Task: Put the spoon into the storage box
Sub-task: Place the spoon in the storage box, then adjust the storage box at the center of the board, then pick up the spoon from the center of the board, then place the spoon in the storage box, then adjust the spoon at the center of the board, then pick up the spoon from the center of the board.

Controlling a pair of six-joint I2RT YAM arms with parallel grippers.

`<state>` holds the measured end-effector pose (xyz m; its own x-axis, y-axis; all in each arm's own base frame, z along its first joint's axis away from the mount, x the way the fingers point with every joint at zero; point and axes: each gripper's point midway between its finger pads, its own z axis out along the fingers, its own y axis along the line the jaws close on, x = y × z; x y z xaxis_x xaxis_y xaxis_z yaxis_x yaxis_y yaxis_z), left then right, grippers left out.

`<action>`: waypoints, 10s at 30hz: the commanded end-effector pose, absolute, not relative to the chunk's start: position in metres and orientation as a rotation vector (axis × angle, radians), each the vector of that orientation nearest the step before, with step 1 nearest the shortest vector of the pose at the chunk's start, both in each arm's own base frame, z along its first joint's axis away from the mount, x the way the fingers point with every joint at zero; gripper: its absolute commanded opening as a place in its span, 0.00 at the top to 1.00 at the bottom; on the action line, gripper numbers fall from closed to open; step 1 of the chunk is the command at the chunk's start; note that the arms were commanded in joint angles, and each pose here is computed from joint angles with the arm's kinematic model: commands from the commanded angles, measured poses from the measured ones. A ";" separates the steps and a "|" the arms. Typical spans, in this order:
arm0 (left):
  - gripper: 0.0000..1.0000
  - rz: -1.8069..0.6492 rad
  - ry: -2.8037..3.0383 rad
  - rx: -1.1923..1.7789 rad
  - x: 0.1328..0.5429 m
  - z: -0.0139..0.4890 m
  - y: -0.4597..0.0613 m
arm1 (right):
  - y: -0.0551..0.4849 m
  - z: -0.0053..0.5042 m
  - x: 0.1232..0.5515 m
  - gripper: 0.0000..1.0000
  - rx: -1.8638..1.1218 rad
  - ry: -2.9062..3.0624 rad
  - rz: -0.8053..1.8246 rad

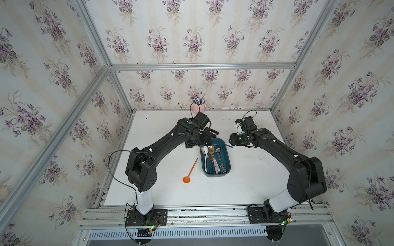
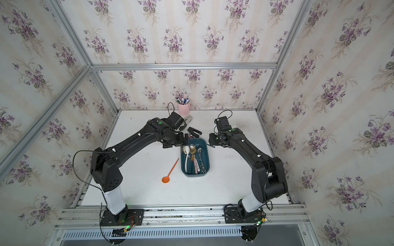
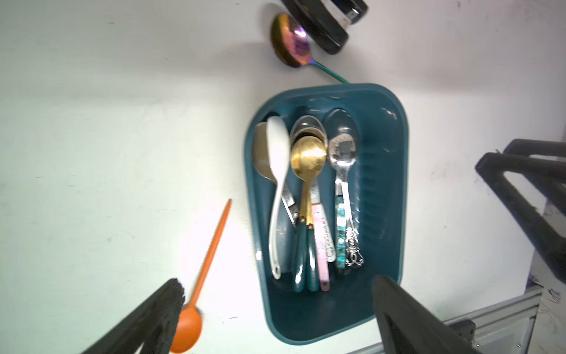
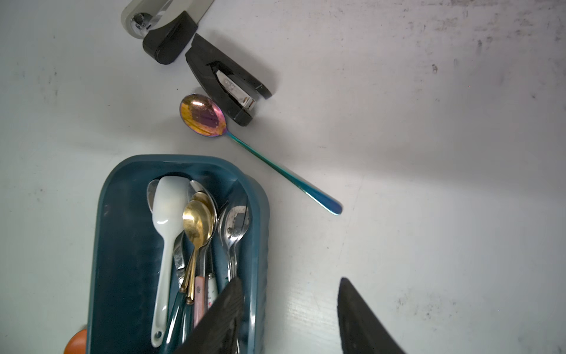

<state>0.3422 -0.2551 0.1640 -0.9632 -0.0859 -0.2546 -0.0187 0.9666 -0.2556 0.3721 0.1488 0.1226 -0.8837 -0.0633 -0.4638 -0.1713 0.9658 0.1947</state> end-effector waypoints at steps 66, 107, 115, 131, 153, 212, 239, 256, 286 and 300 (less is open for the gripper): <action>0.00 -0.312 3.039 -0.286 0.354 0.110 -0.140 | 0.202 0.011 0.436 0.53 -1.011 2.622 0.129; 0.00 -0.372 3.067 -0.333 0.361 0.096 -0.148 | 0.197 0.011 0.392 1.00 -0.999 2.632 0.105; 0.00 -0.363 3.068 -0.346 0.359 0.095 -0.145 | 0.207 0.042 0.408 1.00 -0.943 2.572 0.131; 0.00 -0.383 3.069 -0.334 0.359 0.089 -0.147 | 0.194 0.085 0.396 1.00 -0.788 2.618 0.119; 0.00 -0.306 3.046 -0.192 0.369 0.087 -0.140 | 0.275 0.116 0.290 1.00 -0.753 2.637 0.280; 0.00 -0.442 2.511 -1.997 0.273 0.041 -0.218 | 0.236 0.120 0.260 0.53 -0.857 2.552 0.138; 0.00 -0.202 2.472 -2.076 0.251 0.012 -0.209 | 0.245 0.115 0.260 0.52 -0.890 2.542 0.230; 0.11 0.026 2.805 -1.783 0.253 0.009 -0.188 | 0.244 0.109 0.265 0.52 -0.887 2.562 0.198; 0.38 0.439 3.220 -0.843 0.299 0.020 -0.127 | 0.259 0.110 0.286 0.53 -0.827 2.567 0.186; 0.00 -0.220 2.700 -1.526 0.313 0.068 -0.165 | 0.255 0.107 0.281 0.53 -0.845 2.572 0.186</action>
<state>0.3029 -0.1503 0.0674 -0.6776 -0.7348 0.0297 -0.7354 0.6766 -0.0378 0.2807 0.2558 0.1038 -0.7339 -0.5311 -0.4235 -0.5862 0.8102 0.0000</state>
